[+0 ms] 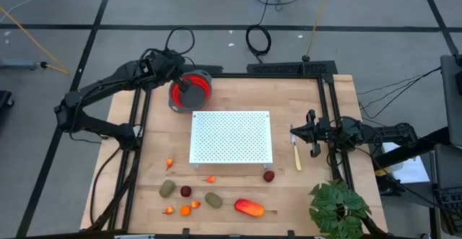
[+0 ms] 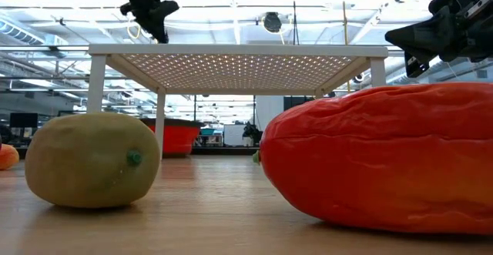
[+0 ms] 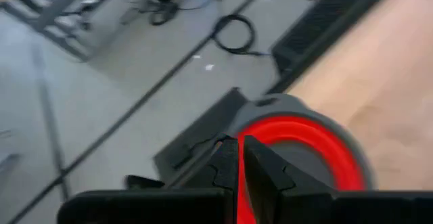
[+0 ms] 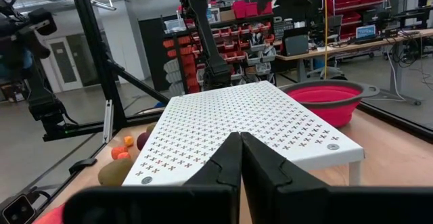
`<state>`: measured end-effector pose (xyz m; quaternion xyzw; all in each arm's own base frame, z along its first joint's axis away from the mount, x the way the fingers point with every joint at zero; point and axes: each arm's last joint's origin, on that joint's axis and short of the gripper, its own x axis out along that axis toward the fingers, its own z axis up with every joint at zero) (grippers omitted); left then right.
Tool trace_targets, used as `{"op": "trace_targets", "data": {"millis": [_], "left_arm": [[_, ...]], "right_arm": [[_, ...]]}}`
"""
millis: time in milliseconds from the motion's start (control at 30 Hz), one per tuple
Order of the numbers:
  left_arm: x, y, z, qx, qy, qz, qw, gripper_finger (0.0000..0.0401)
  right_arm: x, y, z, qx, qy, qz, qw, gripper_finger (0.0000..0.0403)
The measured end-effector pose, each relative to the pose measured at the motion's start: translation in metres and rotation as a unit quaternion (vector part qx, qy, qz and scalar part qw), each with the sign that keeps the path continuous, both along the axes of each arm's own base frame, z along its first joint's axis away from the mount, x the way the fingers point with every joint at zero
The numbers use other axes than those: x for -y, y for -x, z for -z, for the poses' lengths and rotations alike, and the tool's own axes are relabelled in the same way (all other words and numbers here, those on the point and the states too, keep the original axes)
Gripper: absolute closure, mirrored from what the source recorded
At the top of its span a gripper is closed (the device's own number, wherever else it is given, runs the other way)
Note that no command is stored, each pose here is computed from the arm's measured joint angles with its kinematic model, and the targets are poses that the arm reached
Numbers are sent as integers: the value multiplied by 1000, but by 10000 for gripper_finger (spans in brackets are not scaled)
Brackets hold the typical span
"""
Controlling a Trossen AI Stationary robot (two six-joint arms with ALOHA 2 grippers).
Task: Pick & Place Fruit
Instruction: Put the red strainer bowl on the shelf
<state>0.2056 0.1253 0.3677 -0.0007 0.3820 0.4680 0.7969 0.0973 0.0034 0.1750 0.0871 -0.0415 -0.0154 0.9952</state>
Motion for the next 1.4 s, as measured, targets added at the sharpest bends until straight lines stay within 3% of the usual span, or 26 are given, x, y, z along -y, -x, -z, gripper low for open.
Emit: {"op": "trace_targets", "data": {"millis": [233, 567, 733, 900, 1067, 1233, 1400], "left_arm": [[-4, 3, 0, -12, -16, -24, 1000, 375], [-30, 27, 16, 48, 115, -98, 987, 369], [-44, 37, 18, 93, 163, -123, 975, 312], [-59, 35, 30, 91, 184, -161, 965, 230], [-80, 29, 52, 89, 219, -224, 946, 168], [-99, 28, 77, 54, 257, -264, 928, 138], [-116, 32, 102, 40, 334, -280, 899, 132]], "right_arm": [[0, 0, 0, 0, 0, 0, 1000, 403], [0, 0, 0, 0, 0, 0, 1000, 403], [0, 0, 0, 0, 0, 0, 1000, 403], [0, 0, 0, 0, 0, 0, 1000, 403], [0, 0, 0, 0, 0, 0, 1000, 403], [0, 0, 0, 0, 0, 0, 1000, 403], [0, 0, 0, 0, 0, 0, 1000, 403]]}}
